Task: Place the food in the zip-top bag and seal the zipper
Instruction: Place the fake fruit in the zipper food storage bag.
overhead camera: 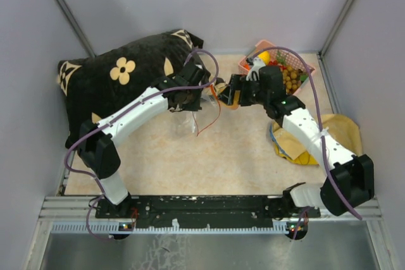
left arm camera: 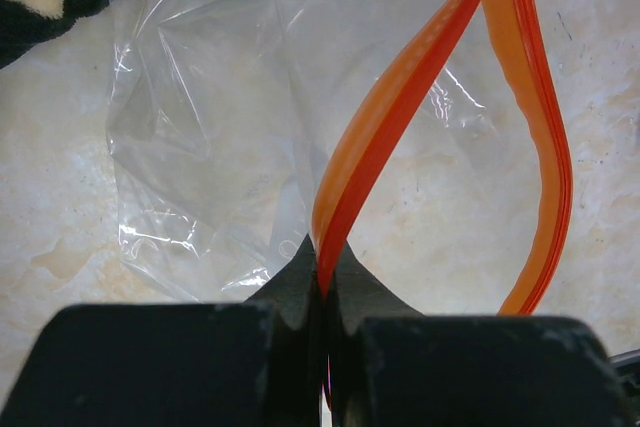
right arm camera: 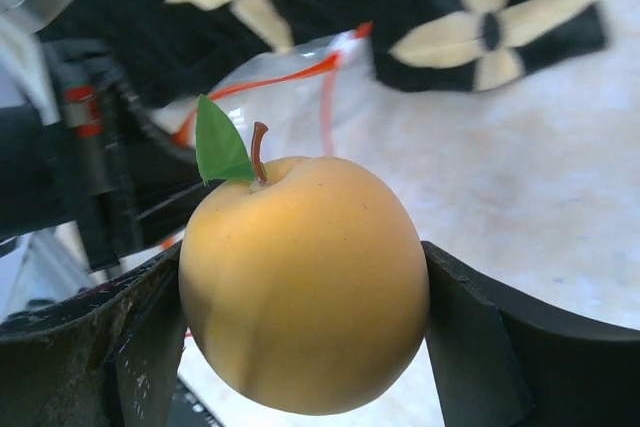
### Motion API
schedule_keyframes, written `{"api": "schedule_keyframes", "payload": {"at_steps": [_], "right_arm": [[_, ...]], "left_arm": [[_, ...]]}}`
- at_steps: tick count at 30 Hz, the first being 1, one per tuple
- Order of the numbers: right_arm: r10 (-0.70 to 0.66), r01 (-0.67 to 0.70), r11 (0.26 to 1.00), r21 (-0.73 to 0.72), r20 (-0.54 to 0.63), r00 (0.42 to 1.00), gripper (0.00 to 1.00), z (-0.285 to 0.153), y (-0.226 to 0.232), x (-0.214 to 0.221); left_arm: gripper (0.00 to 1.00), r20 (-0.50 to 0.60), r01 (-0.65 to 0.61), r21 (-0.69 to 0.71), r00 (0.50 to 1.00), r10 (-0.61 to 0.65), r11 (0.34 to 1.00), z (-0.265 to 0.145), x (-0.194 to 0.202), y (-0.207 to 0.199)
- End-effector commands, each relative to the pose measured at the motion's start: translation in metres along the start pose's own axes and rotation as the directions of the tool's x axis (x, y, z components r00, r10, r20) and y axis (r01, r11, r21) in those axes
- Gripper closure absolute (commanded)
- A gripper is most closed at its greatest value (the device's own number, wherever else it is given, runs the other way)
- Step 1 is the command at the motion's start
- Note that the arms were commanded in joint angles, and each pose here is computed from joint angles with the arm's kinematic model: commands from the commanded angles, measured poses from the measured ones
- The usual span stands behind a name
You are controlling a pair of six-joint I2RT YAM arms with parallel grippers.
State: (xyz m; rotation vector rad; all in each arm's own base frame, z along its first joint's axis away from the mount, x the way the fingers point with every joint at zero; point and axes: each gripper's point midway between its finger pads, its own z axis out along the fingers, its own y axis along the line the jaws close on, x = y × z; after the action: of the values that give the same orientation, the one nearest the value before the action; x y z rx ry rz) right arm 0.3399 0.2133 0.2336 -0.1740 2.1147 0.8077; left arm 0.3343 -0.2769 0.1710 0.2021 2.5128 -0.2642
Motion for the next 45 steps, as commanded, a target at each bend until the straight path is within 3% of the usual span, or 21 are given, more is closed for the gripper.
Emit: {"api": "schedule_keyframes", "payload": {"at_steps": [1, 8, 18, 26, 35, 38, 41, 42, 45], "right_arm": [[0.032, -0.017, 0.976, -0.216, 0.069, 0.997, 0.44, -0.010, 0.064, -0.014], [0.088, -0.079, 0.949, -0.307, 0.018, 0.996, 0.44, 0.006, 0.083, 0.011], [0.146, -0.148, 0.955, -0.256, -0.027, 0.989, 0.43, 0.028, 0.065, 0.039], [0.117, -0.124, 0.982, -0.142, -0.052, 0.992, 0.34, 0.039, 0.038, 0.056], [0.072, -0.074, 0.993, -0.096, -0.023, 0.997, 0.21, 0.040, 0.033, 0.043], [0.058, -0.059, 0.996, -0.070, -0.008, 0.998, 0.23, 0.037, 0.031, 0.036], [0.043, -0.044, 0.997, -0.059, -0.015, 0.999, 0.35, 0.036, 0.030, 0.034], [0.040, -0.041, 0.997, -0.060, -0.017, 0.999, 0.34, 0.036, 0.031, 0.034], [0.011, -0.014, 0.996, -0.094, -0.031, 0.999, 0.19, 0.035, 0.037, 0.034]], "left_arm": [[1.00, 0.054, 0.007, 0.050, 0.998, -0.010, 0.999, -0.013, -0.018, -0.009], [1.00, 0.040, 0.009, 0.078, 0.999, -0.012, 0.997, -0.014, -0.016, -0.013], [1.00, 0.091, 0.064, 0.146, 0.993, -0.077, 0.987, -0.025, -0.028, -0.025], [1.00, 0.109, 0.070, 0.237, 0.989, -0.098, 0.969, -0.036, -0.033, -0.040], [1.00, 0.080, 0.061, 0.339, 0.992, -0.094, 0.939, -0.037, -0.027, -0.057], [1.00, 0.079, 0.064, 0.339, 0.992, -0.096, 0.939, -0.036, -0.027, -0.058], [1.00, 0.074, 0.065, 0.345, 0.993, -0.097, 0.936, -0.035, -0.026, -0.059], [1.00, 0.076, 0.064, 0.346, 0.993, -0.096, 0.936, -0.035, -0.026, -0.059], [1.00, 0.075, 0.065, 0.351, 0.992, -0.097, 0.934, -0.034, -0.026, -0.060]]}}
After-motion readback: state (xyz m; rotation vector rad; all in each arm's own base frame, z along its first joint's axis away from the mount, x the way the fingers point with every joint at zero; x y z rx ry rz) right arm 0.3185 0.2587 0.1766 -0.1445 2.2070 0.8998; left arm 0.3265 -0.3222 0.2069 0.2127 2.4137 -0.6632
